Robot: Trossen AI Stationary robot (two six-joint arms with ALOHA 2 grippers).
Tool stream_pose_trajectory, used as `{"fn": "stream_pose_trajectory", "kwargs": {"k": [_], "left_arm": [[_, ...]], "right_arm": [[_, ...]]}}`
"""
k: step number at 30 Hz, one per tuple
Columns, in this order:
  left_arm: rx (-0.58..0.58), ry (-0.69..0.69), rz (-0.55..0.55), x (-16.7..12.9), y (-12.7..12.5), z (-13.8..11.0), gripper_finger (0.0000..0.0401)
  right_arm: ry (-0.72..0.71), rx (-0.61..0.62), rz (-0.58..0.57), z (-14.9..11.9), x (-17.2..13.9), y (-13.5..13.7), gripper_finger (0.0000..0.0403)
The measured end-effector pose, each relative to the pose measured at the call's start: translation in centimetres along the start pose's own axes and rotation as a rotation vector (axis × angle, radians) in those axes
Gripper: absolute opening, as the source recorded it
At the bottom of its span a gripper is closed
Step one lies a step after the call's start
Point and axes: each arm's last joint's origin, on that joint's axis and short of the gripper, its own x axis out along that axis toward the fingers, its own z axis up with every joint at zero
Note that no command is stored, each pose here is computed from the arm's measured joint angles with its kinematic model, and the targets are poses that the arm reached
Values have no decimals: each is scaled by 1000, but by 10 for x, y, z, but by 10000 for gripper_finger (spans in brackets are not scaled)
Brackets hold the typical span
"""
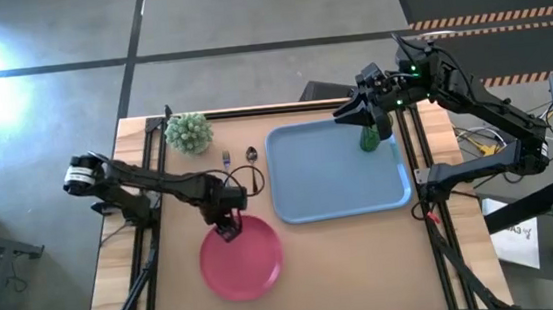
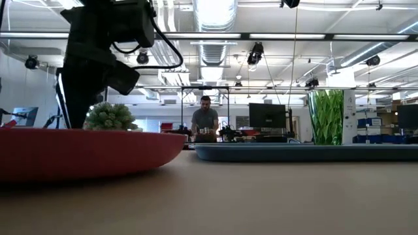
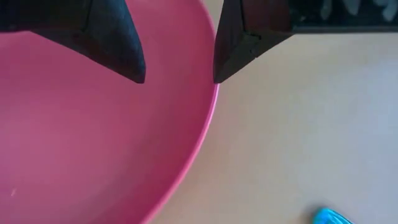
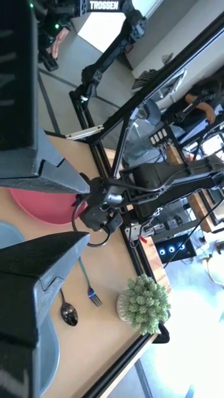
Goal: Pick and place plate/cup/fork/spoon on tray
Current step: Put the pink plate on the blue tray
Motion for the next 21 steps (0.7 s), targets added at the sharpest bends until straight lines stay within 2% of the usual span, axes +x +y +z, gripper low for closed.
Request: {"fn": "stream_pose_trajectory", "kwargs": {"k": [6,12,15,21], "left_arm": [[10,-39,-25,-11,2,10,173],[96,-103,-38,-25,-1,20,173],[159,-100,-30,-23,0,19,173],[179,-41,12,-8,10,11,173]], "right_arm": [[1,0,0,0,0,0,98],[1,0,0,0,0,0,98],[1,1,0,0,0,0,98],[11,7,-2,-1,0,0,98]]}}
